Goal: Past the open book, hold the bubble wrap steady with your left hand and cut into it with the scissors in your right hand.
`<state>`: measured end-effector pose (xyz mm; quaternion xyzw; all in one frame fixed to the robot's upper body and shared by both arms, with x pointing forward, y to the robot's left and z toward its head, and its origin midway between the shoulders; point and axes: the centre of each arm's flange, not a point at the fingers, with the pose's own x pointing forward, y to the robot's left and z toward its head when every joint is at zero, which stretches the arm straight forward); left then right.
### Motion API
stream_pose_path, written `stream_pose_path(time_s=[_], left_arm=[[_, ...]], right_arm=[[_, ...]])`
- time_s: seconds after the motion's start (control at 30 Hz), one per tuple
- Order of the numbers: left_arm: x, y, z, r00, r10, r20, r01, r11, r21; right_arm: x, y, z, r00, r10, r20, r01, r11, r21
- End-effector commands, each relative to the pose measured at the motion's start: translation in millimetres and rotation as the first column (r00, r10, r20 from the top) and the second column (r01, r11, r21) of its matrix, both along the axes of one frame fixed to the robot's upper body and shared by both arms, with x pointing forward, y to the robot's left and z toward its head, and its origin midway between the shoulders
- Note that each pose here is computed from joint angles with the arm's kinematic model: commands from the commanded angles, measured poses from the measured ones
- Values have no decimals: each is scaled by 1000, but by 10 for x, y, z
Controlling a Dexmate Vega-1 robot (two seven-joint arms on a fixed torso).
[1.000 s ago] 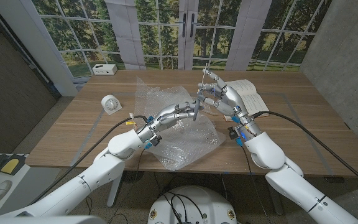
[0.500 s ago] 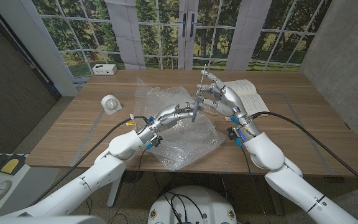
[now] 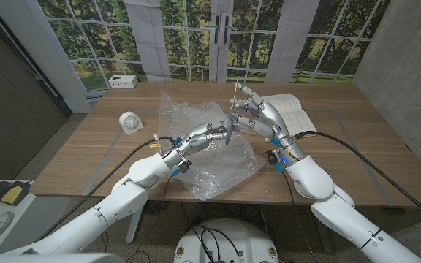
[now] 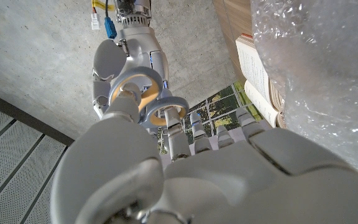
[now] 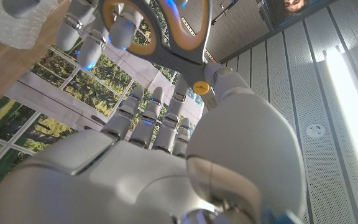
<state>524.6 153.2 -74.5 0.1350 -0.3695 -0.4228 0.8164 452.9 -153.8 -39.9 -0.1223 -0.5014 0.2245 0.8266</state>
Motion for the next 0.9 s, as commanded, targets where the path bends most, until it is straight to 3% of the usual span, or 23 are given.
stream_pose_path(time_s=[0.03,0.9], left_arm=[[-2,-8,-1,1000,7,2,-7,1000,-6],[-32,-69,-20,1000,-9,-1,9,999,-31]], right_arm=[[5,30,-6,1000,9,-1,-9,1000,-9],[15,127,-37,999,35,-12,-35,999,-25]])
